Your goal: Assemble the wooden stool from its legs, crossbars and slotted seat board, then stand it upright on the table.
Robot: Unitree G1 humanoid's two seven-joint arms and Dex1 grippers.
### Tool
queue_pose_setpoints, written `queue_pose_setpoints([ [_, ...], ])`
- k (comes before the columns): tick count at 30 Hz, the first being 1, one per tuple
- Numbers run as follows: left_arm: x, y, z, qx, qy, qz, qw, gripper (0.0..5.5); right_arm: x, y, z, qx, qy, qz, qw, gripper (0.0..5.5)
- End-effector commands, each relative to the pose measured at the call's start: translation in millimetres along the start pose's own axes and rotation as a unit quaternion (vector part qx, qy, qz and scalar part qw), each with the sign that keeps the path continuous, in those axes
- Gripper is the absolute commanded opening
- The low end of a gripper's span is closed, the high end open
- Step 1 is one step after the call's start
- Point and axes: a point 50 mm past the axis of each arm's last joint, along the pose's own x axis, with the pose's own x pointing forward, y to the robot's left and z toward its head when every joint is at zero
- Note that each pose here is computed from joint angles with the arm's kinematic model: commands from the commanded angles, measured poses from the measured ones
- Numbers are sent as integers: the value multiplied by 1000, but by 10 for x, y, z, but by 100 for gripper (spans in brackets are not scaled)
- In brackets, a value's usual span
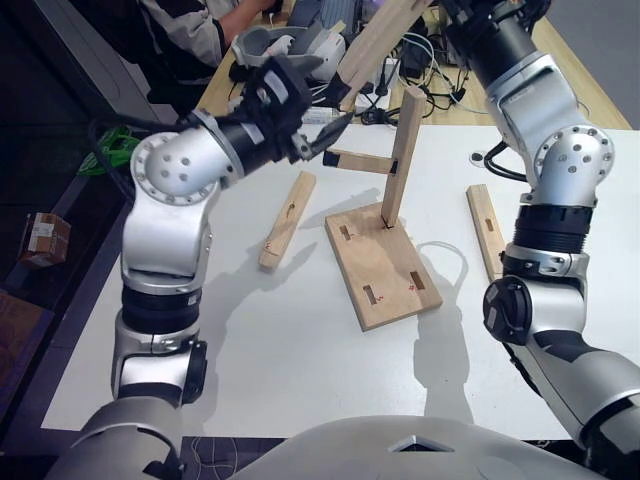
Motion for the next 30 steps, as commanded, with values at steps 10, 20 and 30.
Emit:
queue_pose_setpoints([
  [10,-131,533,792,-241,-155,53,957,335,-102,337,-496,-218,113,84,966,205],
  [20,-11,337,446,-225,-30,49,973,335,-81,462,-782,-347,132,134,919,205],
  [30,18,280,379,-220,-25,46,974,317,-129,533,-901,-446,149,185,863,205],
])
